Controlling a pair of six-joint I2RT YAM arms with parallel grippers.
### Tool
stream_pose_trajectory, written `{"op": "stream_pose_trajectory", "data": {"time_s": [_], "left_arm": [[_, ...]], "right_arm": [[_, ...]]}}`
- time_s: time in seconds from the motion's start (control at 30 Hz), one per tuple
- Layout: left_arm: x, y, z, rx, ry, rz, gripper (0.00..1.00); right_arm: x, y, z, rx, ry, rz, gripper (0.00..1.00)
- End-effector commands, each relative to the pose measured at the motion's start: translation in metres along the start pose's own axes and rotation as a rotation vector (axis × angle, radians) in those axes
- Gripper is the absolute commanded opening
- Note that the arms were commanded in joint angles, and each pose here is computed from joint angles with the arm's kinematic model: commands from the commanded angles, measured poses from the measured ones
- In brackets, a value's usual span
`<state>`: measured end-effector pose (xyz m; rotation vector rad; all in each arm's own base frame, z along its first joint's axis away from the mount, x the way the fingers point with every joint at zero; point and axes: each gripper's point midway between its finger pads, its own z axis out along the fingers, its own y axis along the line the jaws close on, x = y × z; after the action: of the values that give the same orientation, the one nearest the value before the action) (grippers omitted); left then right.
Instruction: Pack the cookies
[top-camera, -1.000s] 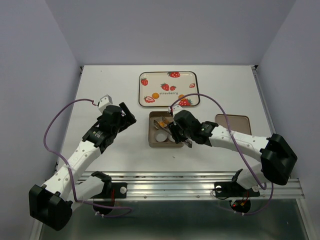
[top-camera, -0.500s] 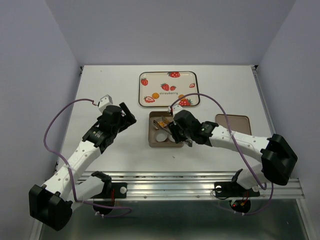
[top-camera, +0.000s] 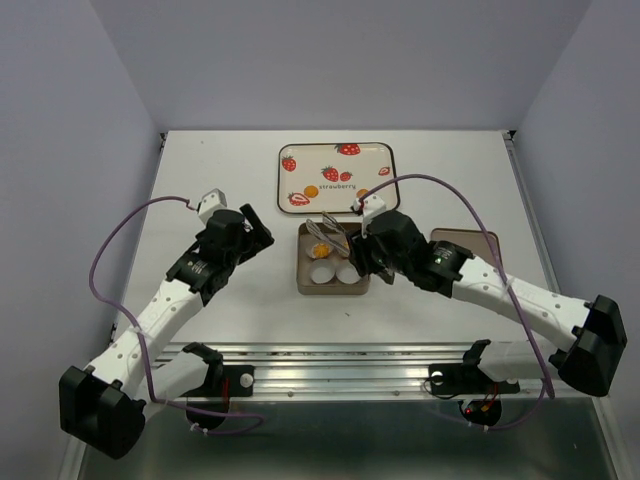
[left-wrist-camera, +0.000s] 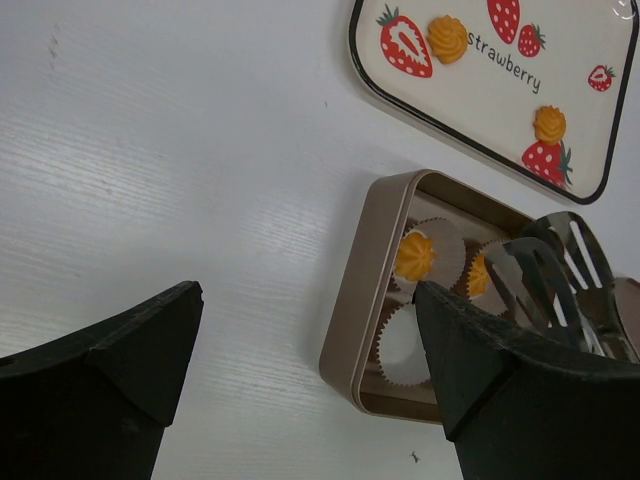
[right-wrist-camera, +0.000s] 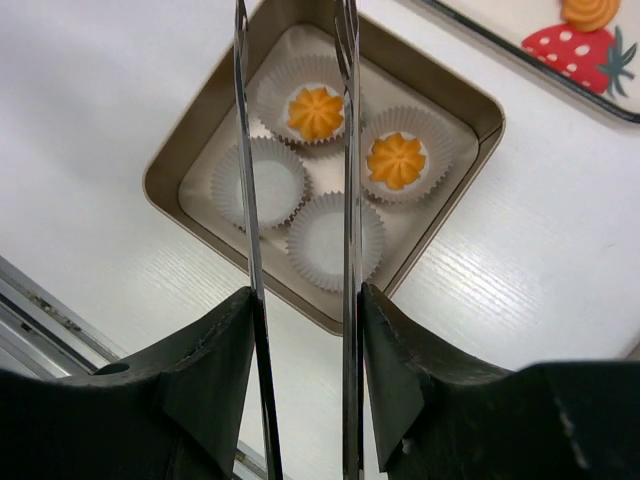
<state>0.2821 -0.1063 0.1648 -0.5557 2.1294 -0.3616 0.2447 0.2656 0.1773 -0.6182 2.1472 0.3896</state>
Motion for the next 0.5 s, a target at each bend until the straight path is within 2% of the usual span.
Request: {"op": "stream_pose_trajectory", "data": {"time_s": [0.0, 0.17, 0.47], "left_arm": [[-0.014, -0.013, 0.002, 0.031, -0.036, 0.0, 0.99], [-0.022, -0.02, 0.006, 0.033, -0.046, -0.001, 0.99], [-0.029, -0.023, 0.008, 0.016, -0.064, -0.009, 0.99]], "right_arm": [[-0.045, 0.001, -0.024, 0.006, -0.124, 0.024, 0.5], [-0.063, -0.037, -0.02, 0.224, -0.162, 0.036, 0.52], [-0.085, -0.114, 0.022, 0.362, -0.105, 0.155, 0.52]]}}
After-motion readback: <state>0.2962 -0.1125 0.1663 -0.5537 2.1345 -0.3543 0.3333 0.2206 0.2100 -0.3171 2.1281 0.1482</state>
